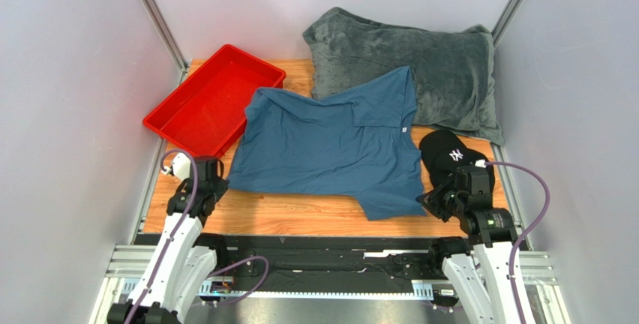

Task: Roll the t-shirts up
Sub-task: Flatten out the T-shirt at the center of the board.

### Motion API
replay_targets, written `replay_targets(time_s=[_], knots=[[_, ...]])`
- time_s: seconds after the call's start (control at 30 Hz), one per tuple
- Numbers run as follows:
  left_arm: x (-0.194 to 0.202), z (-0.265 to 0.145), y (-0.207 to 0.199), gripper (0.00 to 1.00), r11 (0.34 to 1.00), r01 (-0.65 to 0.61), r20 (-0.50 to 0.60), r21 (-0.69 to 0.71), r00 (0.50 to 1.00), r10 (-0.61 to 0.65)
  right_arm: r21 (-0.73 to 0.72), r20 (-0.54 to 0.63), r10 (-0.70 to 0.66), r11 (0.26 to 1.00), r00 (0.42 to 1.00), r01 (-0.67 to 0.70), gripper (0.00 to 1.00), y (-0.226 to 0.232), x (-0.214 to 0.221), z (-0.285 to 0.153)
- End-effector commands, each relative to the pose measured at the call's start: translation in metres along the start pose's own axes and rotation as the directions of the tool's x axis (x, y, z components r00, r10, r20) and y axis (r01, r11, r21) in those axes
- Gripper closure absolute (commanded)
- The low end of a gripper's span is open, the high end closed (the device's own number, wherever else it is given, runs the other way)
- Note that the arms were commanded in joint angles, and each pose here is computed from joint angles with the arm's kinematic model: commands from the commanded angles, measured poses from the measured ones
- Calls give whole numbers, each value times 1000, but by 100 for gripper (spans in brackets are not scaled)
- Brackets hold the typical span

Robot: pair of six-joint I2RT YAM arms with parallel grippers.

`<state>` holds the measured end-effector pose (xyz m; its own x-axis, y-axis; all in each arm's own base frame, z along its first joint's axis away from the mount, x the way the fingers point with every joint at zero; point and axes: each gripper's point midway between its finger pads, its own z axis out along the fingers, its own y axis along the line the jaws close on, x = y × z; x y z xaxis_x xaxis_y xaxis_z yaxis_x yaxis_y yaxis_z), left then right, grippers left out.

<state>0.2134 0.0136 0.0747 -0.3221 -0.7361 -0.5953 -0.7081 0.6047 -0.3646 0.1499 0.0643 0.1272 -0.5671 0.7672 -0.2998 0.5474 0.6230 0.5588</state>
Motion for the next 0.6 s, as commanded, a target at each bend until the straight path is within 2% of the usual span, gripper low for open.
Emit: replay_targets(time_s=[0.0, 0.13, 0.33, 0.37, 0.43, 0.47, 0.5, 0.53, 0.57], knots=[[-12, -21, -3, 100, 999, 18, 28, 44, 999, -20, -35, 45, -5, 999, 999, 6, 100, 16, -13, -22], [-30, -48, -17, 100, 991, 7, 68, 133, 998, -16, -126, 135, -12, 992, 991, 29, 100, 46, -34, -55], [-93, -122, -75, 100, 919, -36, 206, 393, 977, -50, -293, 306, -25, 949, 952, 119, 100, 116, -82, -109], [-111, -146, -86, 100, 893, -45, 247, 449, 966, -75, -347, 367, -33, 922, 930, 170, 100, 136, -94, -138], [-140, -192, -103, 100, 837, -87, 320, 540, 941, -109, -372, 414, -43, 904, 909, 212, 100, 160, -111, -160], [-150, -209, -106, 100, 818, -104, 345, 565, 931, -120, -432, 495, -32, 858, 868, 278, 100, 183, -121, -207], [-158, -227, -110, 100, 796, -125, 367, 592, 921, -129, -451, 524, -26, 839, 851, 303, 100, 193, -127, -226], [-177, -263, -114, 100, 759, -162, 421, 631, 893, -160, -474, 554, -19, 814, 832, 335, 100, 207, -133, -246], [-185, -281, -114, 100, 739, -180, 443, 649, 879, -175, -520, 618, 25, 763, 786, 384, 100, 220, -138, -293]])
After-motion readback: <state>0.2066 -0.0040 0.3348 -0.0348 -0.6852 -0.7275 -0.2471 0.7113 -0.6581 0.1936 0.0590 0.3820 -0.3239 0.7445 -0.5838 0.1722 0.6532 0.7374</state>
